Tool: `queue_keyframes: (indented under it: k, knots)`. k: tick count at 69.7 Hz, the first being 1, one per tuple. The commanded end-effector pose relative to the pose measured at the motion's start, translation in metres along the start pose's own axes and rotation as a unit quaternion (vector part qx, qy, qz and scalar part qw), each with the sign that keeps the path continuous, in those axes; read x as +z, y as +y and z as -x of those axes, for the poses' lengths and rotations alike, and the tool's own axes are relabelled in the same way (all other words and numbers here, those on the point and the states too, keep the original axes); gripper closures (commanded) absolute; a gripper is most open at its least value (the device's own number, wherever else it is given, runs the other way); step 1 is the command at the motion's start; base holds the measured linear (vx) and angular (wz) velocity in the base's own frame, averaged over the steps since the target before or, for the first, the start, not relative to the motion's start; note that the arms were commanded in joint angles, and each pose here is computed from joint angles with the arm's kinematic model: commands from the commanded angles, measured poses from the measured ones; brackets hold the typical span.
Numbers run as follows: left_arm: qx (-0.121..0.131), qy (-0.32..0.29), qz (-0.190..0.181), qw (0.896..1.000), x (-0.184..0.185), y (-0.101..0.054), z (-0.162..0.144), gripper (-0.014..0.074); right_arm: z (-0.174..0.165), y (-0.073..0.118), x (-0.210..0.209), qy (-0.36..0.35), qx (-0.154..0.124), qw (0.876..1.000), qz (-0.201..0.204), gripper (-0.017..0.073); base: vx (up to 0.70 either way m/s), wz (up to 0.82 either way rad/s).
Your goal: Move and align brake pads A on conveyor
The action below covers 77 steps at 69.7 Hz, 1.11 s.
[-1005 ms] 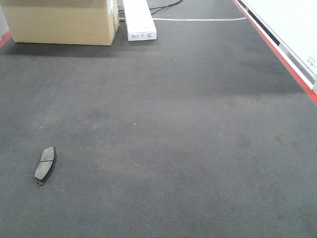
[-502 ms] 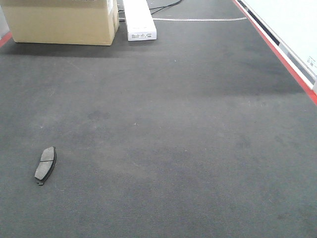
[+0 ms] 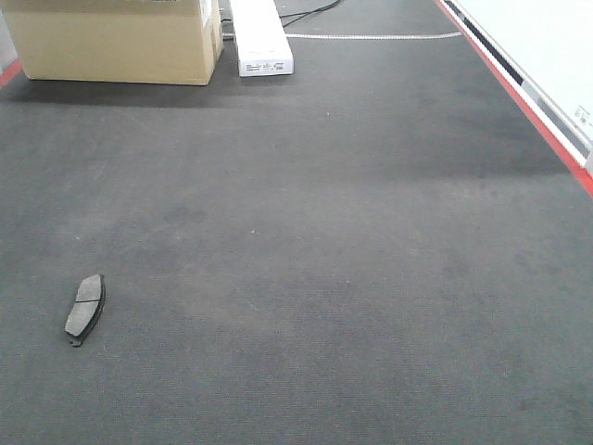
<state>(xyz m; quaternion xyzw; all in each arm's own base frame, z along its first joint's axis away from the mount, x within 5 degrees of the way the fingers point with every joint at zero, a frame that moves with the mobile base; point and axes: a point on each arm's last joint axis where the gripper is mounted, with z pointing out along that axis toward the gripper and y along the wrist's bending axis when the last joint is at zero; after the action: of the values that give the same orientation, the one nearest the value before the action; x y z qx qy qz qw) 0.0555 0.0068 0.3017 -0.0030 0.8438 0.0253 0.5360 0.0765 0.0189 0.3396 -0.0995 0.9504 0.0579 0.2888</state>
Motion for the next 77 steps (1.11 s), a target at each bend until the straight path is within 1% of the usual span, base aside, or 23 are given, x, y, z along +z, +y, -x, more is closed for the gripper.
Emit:
queue_keyframes:
  k: [1,9,15,24,40,46,52,68,77]
  knots:
    - [0.002,-0.042,-0.002,0.999,-0.003,0.000,0.013,0.0040,0.006,0.000,-0.006,-0.024,-0.001,1.000,0.000,0.0566,0.00,0.00]
    - [0.002,-0.042,-0.002,0.999,-0.003,0.000,0.013,0.0040,0.010,0.000,-0.005,-0.031,0.007,1.000,0.001,0.0566,0.00,0.00]
    - [0.002,-0.042,-0.002,0.999,-0.003,0.000,0.013,0.0040,0.015,-0.001,0.003,-0.014,0.017,1.000,0.002,0.0566,0.00,0.00]
    - [0.002,-0.042,-0.002,0.999,-0.003,0.000,0.013,0.0040,0.029,-0.003,0.024,0.029,0.022,0.999,0.004,0.0566,0.00,0.00]
    - [0.002,-0.042,-0.002,0.999,-0.003,0.000,0.013,0.0040,0.064,-0.010,0.073,0.069,0.031,0.997,0.003,0.0566,0.00,0.00]
    - [0.002,-0.042,-0.002,0.999,-0.003,0.000,0.013,0.0040,0.079,-0.013,0.090,0.089,0.028,0.996,0.002,0.0566,0.00,0.00]
    - [0.002,-0.042,-0.002,0.999,-0.003,0.000,0.013,0.0040,0.095,-0.015,0.109,0.118,0.019,0.993,0.004,0.0566,0.00,0.00]
    - [0.002,-0.042,-0.002,0.999,-0.003,0.000,0.013,0.0040,0.134,-0.022,0.152,0.181,0.018,0.983,0.006,0.0566,0.00,0.00]
    - [0.002,-0.042,-0.002,0.999,-0.003,0.000,0.013,0.0040,0.153,-0.024,0.173,0.222,0.002,0.975,0.014,0.0566,0.00,0.00]
